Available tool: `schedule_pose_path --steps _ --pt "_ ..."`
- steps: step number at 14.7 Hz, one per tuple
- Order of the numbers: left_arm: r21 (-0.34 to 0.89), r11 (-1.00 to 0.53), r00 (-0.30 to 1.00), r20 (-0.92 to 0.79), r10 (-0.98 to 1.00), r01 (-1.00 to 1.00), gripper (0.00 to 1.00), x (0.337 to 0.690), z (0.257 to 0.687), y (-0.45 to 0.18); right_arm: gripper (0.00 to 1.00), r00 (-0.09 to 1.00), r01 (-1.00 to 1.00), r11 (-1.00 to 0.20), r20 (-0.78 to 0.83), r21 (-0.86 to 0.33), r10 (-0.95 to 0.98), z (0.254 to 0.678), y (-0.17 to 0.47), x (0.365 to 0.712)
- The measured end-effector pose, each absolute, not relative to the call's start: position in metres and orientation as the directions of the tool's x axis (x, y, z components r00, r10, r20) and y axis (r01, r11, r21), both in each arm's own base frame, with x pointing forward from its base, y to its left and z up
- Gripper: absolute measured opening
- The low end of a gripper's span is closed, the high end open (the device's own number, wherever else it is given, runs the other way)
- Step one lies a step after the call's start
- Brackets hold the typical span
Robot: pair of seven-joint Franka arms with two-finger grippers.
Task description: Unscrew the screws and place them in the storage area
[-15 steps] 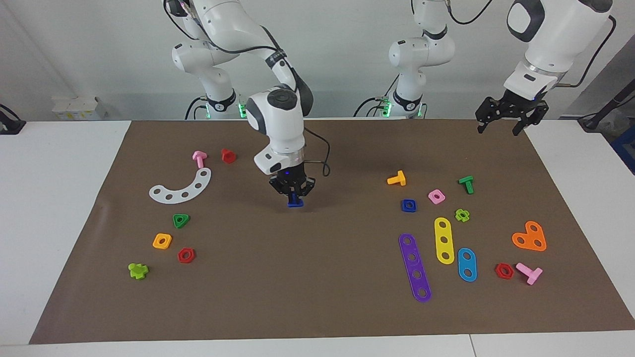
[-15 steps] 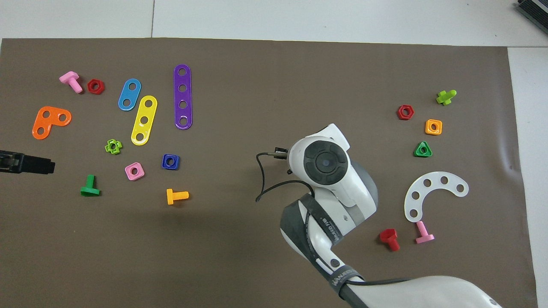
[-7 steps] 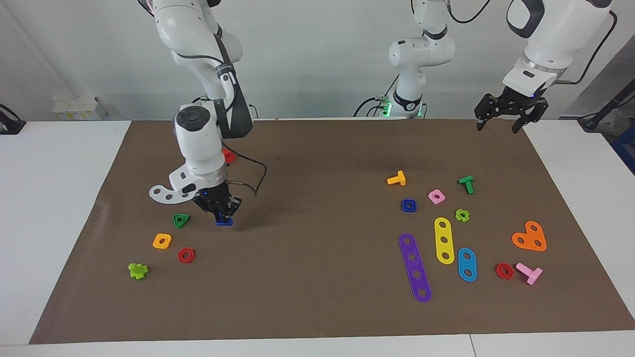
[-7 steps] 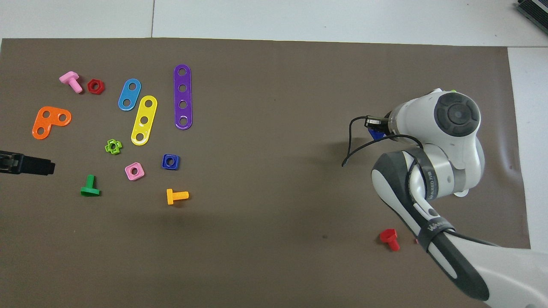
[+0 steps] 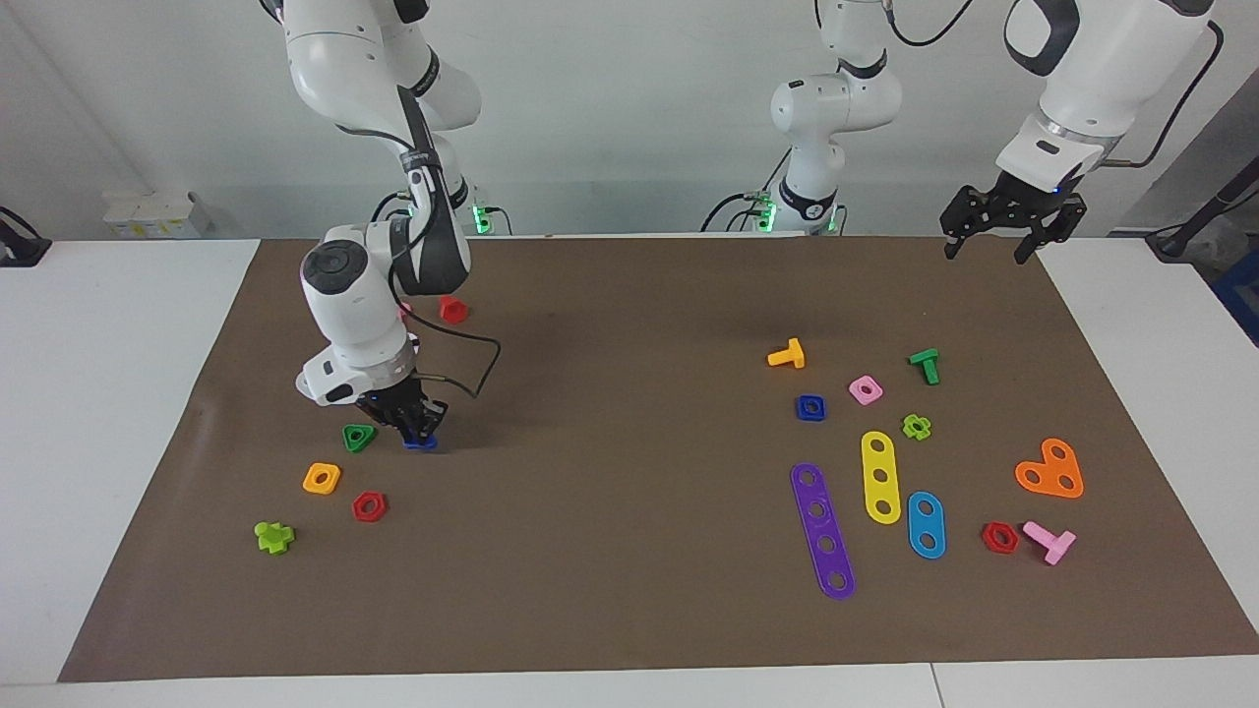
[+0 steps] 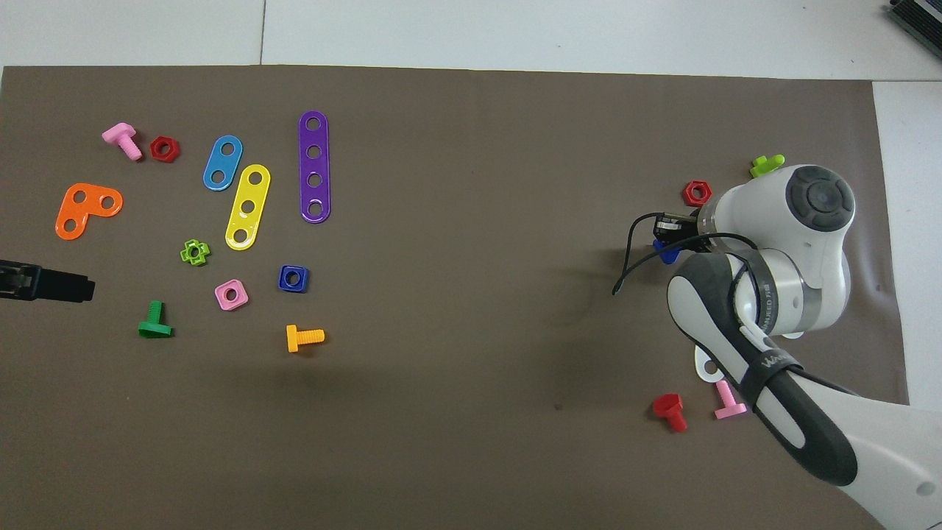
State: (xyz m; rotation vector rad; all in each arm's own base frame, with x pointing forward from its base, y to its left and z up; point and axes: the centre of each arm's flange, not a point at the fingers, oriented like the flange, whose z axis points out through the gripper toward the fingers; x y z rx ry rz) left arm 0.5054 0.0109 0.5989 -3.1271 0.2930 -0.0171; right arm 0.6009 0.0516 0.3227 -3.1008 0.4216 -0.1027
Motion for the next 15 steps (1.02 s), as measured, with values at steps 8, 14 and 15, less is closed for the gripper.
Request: schedule_pose_path --steps 8,14,15 --pt "-0.002 -0.983 0.983 0.010 -0.186 -0.186 1.00 0.505 0.599 0.011 0.68 0.958 -0.275 -0.961 0.075 -0.025 -0.276 0.329 0.047 0.603" --pt "-0.002 -0.983 0.983 0.010 -0.186 -0.186 1.00 0.505 0.599 0.011 1.00 0.954 -0.275 -0.961 0.115 -0.036 -0.278 0.438 0.045 0.589" --pt "-0.002 -0.983 0.983 0.010 -0.186 -0.186 1.00 0.505 0.599 0.011 1.00 0.952 -0.276 -0.960 0.124 -0.039 -0.279 0.458 0.044 0.584"
